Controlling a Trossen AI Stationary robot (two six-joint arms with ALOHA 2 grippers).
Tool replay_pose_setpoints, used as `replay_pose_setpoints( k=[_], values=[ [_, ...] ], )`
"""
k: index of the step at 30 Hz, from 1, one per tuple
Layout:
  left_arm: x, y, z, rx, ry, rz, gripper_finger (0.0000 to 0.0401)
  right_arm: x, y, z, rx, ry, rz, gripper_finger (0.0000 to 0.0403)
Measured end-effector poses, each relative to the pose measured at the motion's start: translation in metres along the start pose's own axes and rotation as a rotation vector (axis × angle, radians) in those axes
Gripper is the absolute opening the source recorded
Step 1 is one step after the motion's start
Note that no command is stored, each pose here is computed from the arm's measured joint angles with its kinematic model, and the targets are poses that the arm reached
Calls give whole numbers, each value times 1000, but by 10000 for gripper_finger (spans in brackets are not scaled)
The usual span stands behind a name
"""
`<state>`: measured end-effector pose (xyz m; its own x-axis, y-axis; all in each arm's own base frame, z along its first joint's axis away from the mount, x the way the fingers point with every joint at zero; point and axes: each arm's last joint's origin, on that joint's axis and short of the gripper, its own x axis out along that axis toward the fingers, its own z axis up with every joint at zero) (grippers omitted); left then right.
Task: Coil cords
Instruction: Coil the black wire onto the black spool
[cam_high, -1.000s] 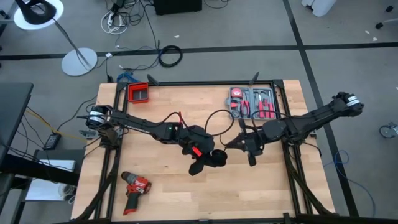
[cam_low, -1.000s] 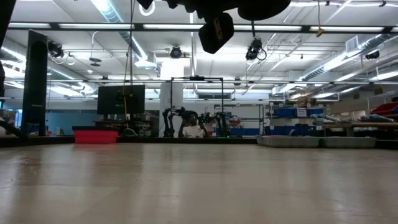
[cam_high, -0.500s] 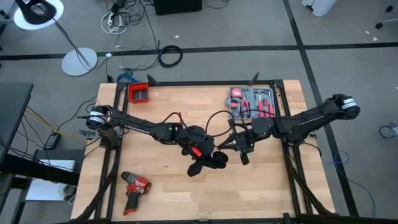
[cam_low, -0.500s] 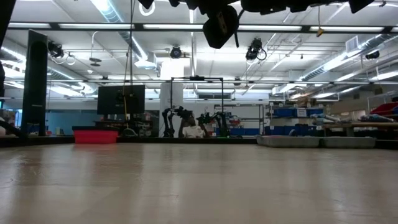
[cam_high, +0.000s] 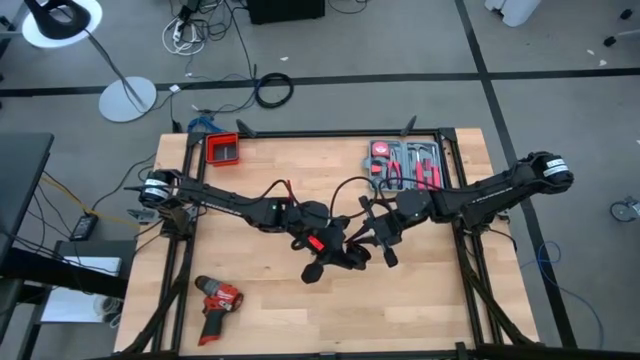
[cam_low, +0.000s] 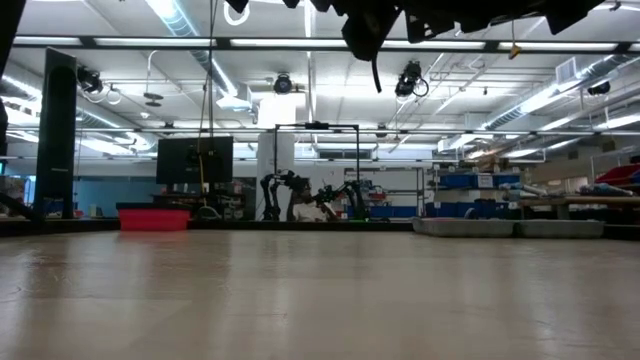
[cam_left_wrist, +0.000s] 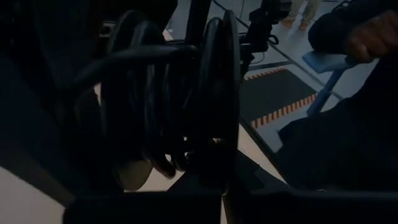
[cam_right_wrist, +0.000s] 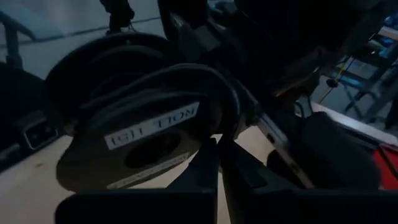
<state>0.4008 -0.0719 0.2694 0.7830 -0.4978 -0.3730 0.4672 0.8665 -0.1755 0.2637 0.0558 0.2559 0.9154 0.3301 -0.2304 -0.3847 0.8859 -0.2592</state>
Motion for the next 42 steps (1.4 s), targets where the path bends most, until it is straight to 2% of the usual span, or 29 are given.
replay_pose_setpoints(
  k=[7,14,20,26,32,42],
  values=[
    [0,1,6,129,-58,54,0,-1,0,1,78,-6,9,5],
    [-3,1,18,250,-56,121,0,-8,0,5,173,-15,21,6],
    [-4,1,24,311,-70,171,0,-19,0,12,236,-29,20,22],
    [-4,2,24,313,-69,200,0,-30,2,12,290,16,26,32],
    [-6,2,26,321,-85,202,0,-30,4,12,291,16,48,45],
    [-5,-2,31,383,-121,246,0,-29,5,13,285,1,59,44]
  ],
)
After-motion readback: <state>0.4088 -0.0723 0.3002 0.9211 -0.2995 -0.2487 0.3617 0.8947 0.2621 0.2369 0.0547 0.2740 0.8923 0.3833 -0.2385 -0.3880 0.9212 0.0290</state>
